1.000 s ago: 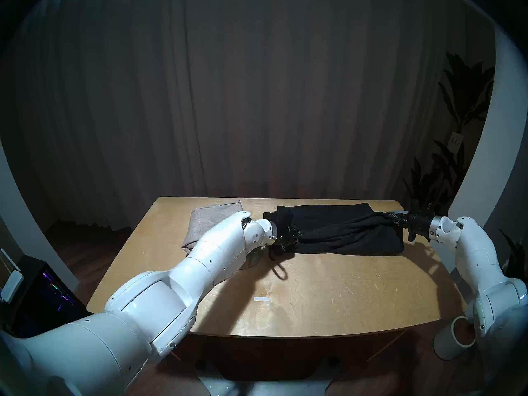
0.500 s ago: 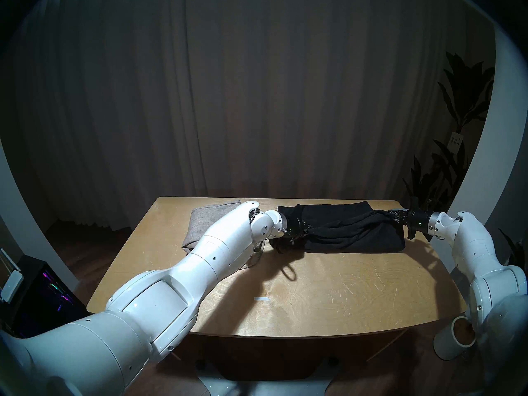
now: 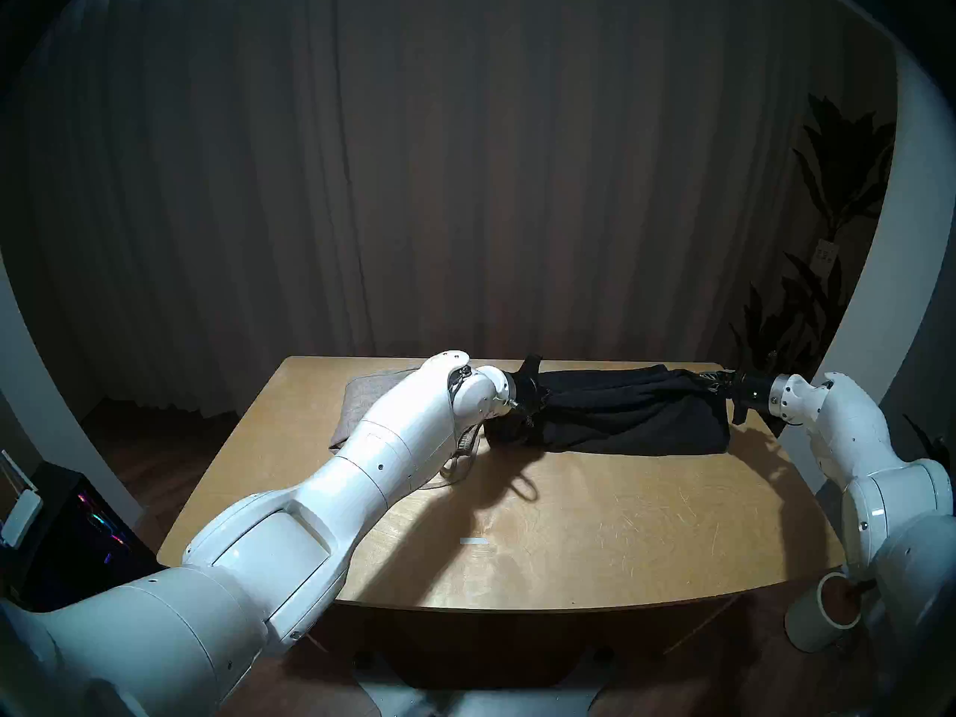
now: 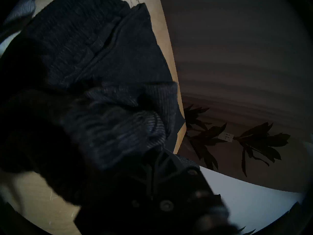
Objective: Fold pants twice and stack them
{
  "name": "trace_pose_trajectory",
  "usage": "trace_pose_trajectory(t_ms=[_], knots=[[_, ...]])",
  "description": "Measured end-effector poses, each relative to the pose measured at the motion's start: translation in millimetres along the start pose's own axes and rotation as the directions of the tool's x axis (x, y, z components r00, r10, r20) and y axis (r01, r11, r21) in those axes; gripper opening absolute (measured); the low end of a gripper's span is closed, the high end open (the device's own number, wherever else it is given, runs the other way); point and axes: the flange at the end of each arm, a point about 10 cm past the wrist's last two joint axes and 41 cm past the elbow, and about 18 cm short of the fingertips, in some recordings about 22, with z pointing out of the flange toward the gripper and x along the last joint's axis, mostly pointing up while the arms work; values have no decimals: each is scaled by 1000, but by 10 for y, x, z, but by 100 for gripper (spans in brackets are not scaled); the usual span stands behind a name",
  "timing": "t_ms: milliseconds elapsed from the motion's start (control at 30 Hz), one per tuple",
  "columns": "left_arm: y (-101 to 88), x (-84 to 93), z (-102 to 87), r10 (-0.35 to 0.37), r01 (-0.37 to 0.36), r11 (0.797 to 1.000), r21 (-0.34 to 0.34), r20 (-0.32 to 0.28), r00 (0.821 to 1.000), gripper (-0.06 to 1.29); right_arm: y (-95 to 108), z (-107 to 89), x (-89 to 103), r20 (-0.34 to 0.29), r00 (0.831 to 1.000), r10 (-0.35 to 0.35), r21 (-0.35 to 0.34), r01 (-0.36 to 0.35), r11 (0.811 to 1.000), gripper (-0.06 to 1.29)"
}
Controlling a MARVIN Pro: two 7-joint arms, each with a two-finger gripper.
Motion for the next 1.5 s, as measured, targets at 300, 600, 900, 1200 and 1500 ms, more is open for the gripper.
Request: trace_pose_trajectory(t_ms=[300, 600, 900, 1200, 1500], knots=[[14, 52, 29, -8, 8, 1000, 7, -63, 998, -3, -192, 156, -90, 22, 1000, -4, 15, 4, 1000, -3], [-78, 260, 77, 6, 0, 999, 42, -134, 991, -3, -302, 292, -182, 43, 999, -4, 22, 3, 1000, -3], [-7, 329, 124, 59, -52, 998, 42, -173, 983, -3, -294, 374, -204, 22, 1000, 7, 1, -7, 1000, -3], [78, 345, 185, 88, -83, 996, 36, -192, 978, -3, -224, 462, -214, -27, 1000, 13, -33, -14, 999, -3], [104, 384, 254, 127, -119, 992, 51, -226, 966, -3, -194, 580, -256, -76, 997, 14, -43, -17, 999, -3]])
